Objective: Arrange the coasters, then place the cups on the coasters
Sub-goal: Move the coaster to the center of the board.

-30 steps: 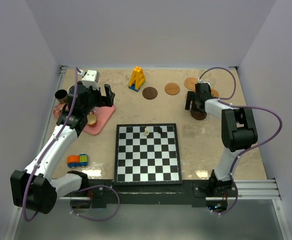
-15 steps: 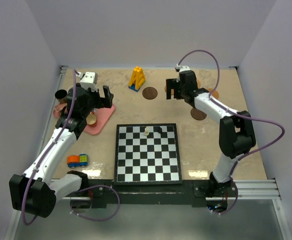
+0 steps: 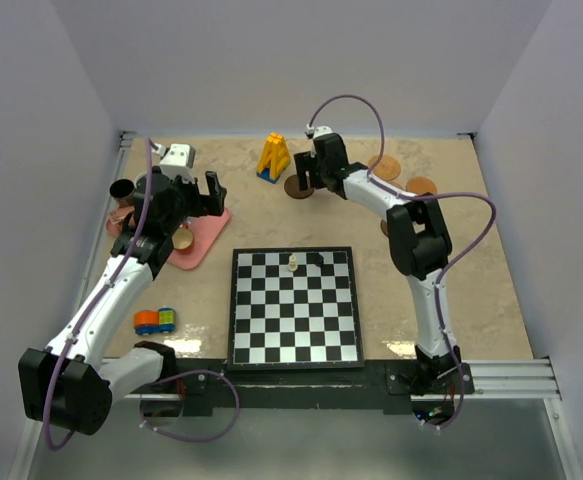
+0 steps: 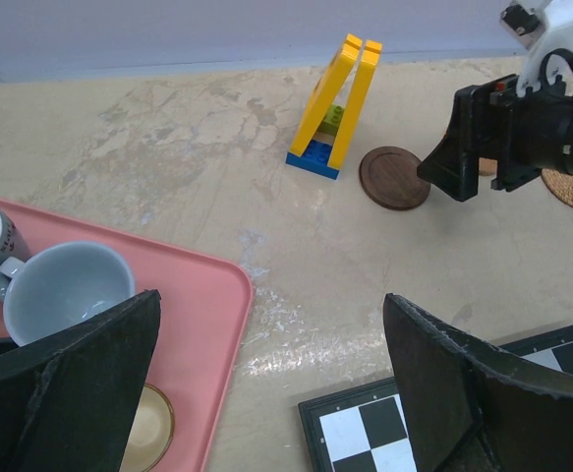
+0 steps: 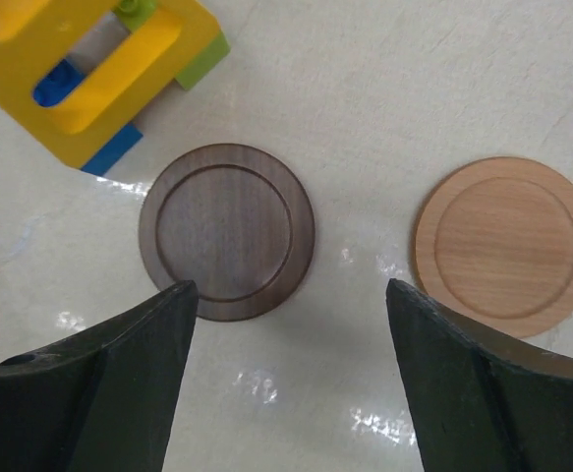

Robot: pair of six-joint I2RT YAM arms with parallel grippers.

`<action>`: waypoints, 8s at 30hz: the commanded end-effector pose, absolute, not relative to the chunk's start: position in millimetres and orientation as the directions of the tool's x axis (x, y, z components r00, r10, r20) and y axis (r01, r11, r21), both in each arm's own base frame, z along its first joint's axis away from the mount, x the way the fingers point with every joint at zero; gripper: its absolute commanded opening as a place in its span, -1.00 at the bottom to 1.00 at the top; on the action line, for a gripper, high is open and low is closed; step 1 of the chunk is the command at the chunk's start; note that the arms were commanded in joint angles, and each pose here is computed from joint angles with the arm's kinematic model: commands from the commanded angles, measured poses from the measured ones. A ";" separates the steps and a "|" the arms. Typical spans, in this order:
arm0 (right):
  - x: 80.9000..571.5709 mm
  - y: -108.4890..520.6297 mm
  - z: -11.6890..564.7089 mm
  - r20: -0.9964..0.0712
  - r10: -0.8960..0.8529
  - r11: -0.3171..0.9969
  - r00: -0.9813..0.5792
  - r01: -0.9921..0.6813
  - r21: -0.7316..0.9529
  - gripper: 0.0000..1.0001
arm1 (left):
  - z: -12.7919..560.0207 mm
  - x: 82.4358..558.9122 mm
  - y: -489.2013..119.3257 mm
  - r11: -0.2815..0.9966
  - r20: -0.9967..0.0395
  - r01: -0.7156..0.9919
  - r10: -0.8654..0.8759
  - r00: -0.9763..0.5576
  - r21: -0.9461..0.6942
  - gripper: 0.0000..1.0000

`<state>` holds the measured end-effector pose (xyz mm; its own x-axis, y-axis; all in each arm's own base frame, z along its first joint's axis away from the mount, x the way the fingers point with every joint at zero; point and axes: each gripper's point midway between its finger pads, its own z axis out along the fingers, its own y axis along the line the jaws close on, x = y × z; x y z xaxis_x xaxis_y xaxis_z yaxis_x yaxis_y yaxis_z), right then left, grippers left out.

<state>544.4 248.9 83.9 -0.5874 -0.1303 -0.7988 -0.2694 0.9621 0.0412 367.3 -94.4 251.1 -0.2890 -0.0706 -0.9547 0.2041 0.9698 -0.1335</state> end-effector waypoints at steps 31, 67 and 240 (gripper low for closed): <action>527.6 223.3 22.0 -0.673 -0.227 0.968 -0.704 -0.240 -0.076 -0.12 | 265.2 372.6 -102.0 0.961 -0.964 0.228 -0.095 -0.249 -0.153 1.00; 490.2 213.2 70.9 -0.670 -0.249 0.956 -0.699 -0.287 -0.056 0.97 | 270.8 369.4 -105.5 0.955 -0.966 0.246 -0.105 -0.236 -0.164 1.00; 364.8 133.1 56.2 -0.589 0.158 0.984 -0.793 0.177 0.025 -0.09 | 279.9 358.7 -121.7 0.936 -0.967 0.298 -0.121 -0.224 -0.186 1.00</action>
